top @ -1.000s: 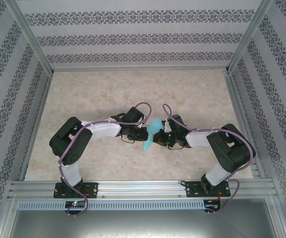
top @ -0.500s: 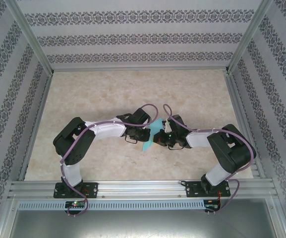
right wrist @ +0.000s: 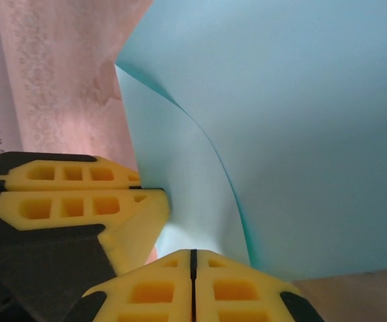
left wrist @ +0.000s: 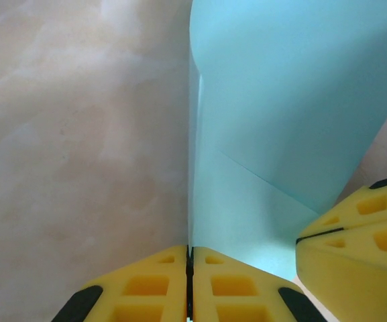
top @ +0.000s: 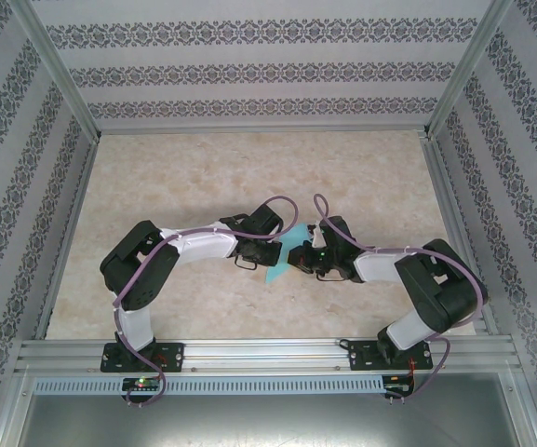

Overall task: Fold a paper plane with a square sheet of paper (pick it up from the middle)
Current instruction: Fold the wing for the fifth time at the center of the table.

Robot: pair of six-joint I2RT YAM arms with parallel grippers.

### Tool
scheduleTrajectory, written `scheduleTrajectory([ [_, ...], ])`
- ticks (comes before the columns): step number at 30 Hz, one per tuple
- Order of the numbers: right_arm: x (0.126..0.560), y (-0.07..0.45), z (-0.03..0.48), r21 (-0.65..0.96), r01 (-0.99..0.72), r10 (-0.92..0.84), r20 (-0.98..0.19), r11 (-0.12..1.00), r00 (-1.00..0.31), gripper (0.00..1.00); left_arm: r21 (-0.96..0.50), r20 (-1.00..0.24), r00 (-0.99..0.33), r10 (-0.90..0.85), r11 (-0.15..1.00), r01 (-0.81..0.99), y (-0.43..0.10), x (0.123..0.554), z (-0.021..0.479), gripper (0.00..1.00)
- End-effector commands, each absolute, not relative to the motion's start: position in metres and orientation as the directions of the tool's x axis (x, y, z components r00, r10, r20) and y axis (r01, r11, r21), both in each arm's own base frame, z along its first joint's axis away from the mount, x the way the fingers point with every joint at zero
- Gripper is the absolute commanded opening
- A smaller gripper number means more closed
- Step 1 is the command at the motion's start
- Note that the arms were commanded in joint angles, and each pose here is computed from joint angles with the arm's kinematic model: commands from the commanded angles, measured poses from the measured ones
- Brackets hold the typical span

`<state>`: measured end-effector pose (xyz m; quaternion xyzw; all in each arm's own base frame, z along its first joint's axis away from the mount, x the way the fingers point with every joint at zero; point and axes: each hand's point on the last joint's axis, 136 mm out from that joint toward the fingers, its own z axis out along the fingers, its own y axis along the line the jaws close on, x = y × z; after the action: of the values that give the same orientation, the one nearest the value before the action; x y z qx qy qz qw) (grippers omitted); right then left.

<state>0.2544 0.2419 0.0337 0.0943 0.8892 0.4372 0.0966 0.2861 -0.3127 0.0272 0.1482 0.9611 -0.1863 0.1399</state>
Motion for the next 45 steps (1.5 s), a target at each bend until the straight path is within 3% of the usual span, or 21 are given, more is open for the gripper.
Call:
scheduleTrajectory([
  [1, 0.259, 0.249, 0.036, 0.832, 0.091, 0.269, -0.072, 0.547, -0.961, 0.07, -0.296, -0.35, -0.898, 0.268, 0.877, 0.377, -0.318, 0.284, 0.029, 0.11],
  [16, 0.249, 0.234, 0.001, 0.748, 0.146, 0.26, -0.037, 0.647, -0.965, 0.04, -0.333, -0.381, -0.878, 0.29, 0.843, 0.423, -0.334, 0.277, 0.045, 0.1],
  [34, 0.25, 0.232, 0.016, 0.761, 0.128, 0.264, -0.059, 0.636, -0.963, 0.02, -0.375, -0.364, -0.871, 0.33, 0.804, 0.461, -0.344, 0.261, 0.035, 0.1],
  [45, 0.241, 0.213, 0.016, 0.687, 0.141, 0.266, -0.079, 0.713, -0.961, 0.02, -0.355, -0.358, -0.871, 0.336, 0.814, 0.46, -0.34, 0.261, 0.029, 0.1],
])
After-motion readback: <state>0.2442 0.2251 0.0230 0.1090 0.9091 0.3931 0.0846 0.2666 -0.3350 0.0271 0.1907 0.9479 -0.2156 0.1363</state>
